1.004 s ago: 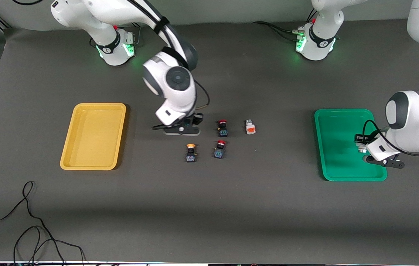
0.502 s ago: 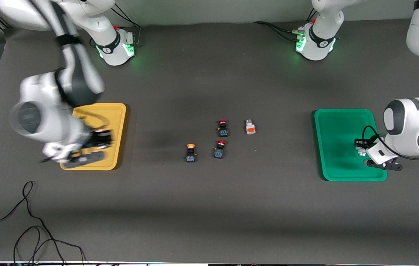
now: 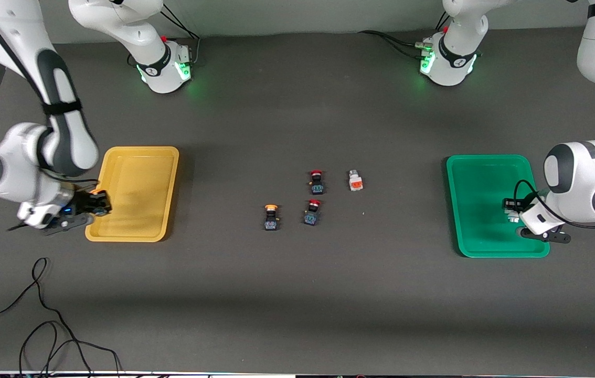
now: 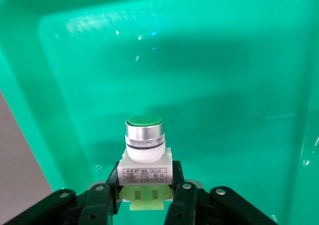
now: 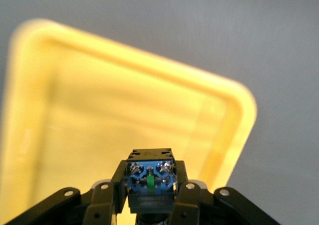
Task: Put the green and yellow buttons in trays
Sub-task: 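Lower the green button into the green tray while the right gripper carries the blue button, then release the blue button in the yellow tray while the left gripper reaches the orange button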
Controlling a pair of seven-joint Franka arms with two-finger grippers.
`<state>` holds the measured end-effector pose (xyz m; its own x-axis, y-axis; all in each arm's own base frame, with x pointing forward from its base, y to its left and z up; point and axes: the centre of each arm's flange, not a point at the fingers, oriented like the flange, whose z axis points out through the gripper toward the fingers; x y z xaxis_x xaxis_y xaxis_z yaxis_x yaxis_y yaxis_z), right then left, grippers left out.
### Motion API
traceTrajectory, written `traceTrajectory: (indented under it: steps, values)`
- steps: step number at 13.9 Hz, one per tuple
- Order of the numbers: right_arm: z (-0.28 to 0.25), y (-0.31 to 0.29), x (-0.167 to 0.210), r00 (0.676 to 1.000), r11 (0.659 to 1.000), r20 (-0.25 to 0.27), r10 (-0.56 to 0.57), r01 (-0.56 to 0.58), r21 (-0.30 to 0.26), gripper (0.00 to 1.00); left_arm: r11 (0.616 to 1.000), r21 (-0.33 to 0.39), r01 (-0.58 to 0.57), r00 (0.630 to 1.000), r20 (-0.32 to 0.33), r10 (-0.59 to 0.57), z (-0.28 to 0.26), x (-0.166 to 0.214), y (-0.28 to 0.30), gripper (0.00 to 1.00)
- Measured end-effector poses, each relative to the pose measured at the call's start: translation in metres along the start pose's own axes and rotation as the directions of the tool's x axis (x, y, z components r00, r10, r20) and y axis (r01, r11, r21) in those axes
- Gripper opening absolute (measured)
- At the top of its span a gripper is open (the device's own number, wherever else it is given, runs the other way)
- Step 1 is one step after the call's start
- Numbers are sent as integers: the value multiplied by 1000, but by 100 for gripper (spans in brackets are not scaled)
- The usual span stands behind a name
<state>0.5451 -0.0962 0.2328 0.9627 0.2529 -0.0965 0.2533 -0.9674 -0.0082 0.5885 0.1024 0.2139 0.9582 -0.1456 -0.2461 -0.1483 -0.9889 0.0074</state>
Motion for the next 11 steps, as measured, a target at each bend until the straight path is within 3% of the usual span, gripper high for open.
traceTrajectory:
  steps: [1, 3, 6, 9, 11]
  values:
    - [24, 4, -8, 1000, 1000, 20, 23, -24, 1, 41, 1000, -1, -3, 1000, 10, 3, -7, 0, 2, 47]
    - [46, 9, -11, 997, 998, 42, 57, -58, 14, 45, 1000, 1, -9, 1000, 25, 9, -29, -1, 6, 67]
    - [37, 9, -2, 997, 998, 47, 61, -62, 33, 73, 1000, 4, -22, 999, 40, 22, -62, -2, 16, 99]
    - [-7, 3, 21, 997, 995, 59, 53, -58, 80, 100, 998, -55, -27, 999, 46, 29, -83, 0, 48, 100]
    - [-60, -11, 41, 997, 993, 64, 50, -56, 102, 100, 997, -77, 7, 999, 52, -3, -110, 3, 100, 100]
